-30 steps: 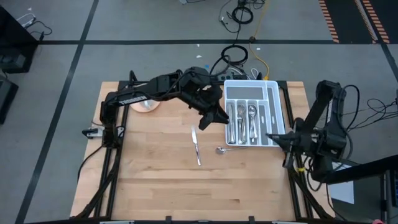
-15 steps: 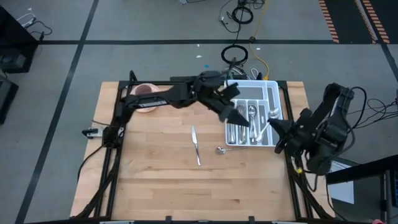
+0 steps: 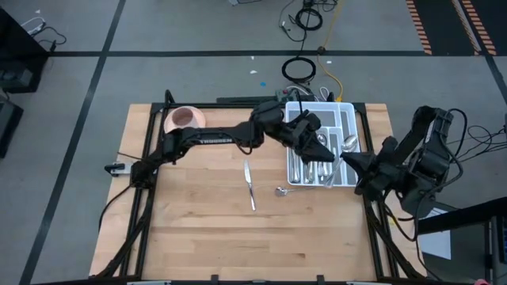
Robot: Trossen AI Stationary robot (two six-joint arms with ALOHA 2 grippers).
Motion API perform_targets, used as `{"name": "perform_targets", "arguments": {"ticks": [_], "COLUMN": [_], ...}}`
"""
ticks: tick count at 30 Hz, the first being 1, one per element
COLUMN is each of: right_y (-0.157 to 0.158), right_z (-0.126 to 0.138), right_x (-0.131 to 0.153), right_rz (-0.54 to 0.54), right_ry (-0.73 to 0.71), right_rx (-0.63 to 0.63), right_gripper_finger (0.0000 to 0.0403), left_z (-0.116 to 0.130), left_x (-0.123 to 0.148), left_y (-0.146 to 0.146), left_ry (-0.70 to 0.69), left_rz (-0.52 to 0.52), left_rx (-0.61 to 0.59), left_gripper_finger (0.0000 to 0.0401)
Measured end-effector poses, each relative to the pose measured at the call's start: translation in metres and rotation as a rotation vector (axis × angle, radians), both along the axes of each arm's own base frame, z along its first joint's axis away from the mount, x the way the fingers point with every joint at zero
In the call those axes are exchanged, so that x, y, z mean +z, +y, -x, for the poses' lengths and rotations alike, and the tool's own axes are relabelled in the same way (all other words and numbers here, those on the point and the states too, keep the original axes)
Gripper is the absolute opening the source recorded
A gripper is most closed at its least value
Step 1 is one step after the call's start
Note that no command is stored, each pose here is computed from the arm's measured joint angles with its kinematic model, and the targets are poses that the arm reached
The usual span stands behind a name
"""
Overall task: Sort silverware
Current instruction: Put the silver spoon into the white cutlery tray
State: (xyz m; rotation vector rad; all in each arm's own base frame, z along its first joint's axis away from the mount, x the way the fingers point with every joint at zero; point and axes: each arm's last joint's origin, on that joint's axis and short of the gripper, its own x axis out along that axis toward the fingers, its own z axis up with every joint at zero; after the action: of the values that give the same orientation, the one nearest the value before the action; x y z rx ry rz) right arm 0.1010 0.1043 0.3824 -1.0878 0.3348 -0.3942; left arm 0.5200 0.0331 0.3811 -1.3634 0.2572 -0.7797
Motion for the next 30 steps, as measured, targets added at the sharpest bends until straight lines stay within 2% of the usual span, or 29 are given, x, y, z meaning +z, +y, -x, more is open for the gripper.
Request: {"name": "perform_targets", "arguments": {"ticks": [5,8,14,24,30], "right_y": [0.002,0.002,0.003,0.003,0.002], "right_z": [-0.001,-0.001,-0.001,-0.001,0.000], "right_x": [0.002,0.002,0.002,0.002,0.000], "right_rz": [-0.013,-0.009,-0.023,-0.025,-0.064], "right_ry": [-0.008,-0.005,0.004,0.003,0.006], "right_rx": [0.006,0.013,0.030,0.030,0.046], "right_gripper_finger": [0.0000,0.0000,0.0000,0.0000,0.0000], "left_z": [-0.003,-0.003,-0.004,-0.005,-0.005], "left_x": [-0.015,-0.021,-0.017,-0.015,-0.013], "left_y": [0.003,0.007,0.011,-0.010,-0.018], "left_ry": [0.102,0.151,0.102,0.101,0.069], "left_rz": [-0.087,-0.099,-0.101,-0.084,-0.082], "left_rx": [-0.044,-0.045,0.020,-0.019,-0.017], "left_gripper_finger": [0.0116,0.0116,0.0116,0.0116,0.0116]}}
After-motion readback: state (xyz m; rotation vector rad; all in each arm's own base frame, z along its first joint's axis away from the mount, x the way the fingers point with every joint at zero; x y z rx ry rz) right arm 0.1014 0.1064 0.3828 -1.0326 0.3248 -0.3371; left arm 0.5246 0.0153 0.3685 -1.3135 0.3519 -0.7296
